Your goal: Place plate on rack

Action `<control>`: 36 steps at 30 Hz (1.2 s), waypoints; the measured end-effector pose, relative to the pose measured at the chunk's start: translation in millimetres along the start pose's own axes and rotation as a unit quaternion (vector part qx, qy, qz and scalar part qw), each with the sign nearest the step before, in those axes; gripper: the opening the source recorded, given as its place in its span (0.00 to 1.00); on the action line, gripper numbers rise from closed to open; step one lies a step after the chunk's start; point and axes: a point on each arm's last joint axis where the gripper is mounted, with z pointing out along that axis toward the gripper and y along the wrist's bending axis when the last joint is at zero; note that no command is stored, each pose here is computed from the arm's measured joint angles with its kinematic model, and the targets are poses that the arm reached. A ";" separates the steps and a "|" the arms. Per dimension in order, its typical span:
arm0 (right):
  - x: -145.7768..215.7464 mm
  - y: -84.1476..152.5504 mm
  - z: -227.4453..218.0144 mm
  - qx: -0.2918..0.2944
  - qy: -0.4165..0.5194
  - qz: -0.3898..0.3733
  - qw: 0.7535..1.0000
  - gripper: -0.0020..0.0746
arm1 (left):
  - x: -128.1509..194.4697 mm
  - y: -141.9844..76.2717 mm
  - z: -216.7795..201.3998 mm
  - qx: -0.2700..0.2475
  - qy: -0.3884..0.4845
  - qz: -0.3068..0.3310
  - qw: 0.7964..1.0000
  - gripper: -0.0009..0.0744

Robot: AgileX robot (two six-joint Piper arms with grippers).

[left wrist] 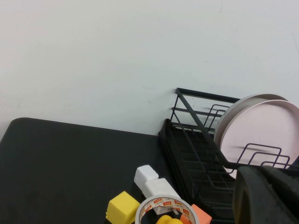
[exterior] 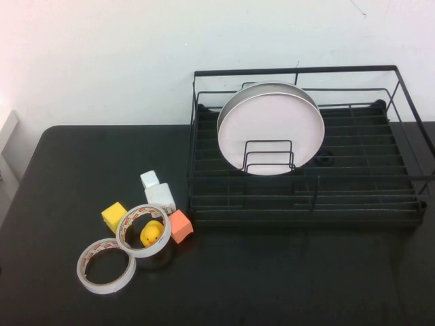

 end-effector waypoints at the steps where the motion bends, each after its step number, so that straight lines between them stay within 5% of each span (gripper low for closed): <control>1: 4.5 -2.1 -2.8 0.016 0.017 0.013 1.000 0.02 | 0.0 0.0 0.0 0.000 0.000 0.000 1.000 0.01; 15: 59.5 0.1 -6.1 0.095 0.107 0.094 0.985 0.02 | 0.0 0.0 0.0 0.000 0.000 0.000 1.000 0.01; 36: 61.1 -2.4 -6.7 0.128 0.103 0.163 0.973 0.02 | 0.0 0.0 0.0 0.000 0.000 0.000 1.000 0.01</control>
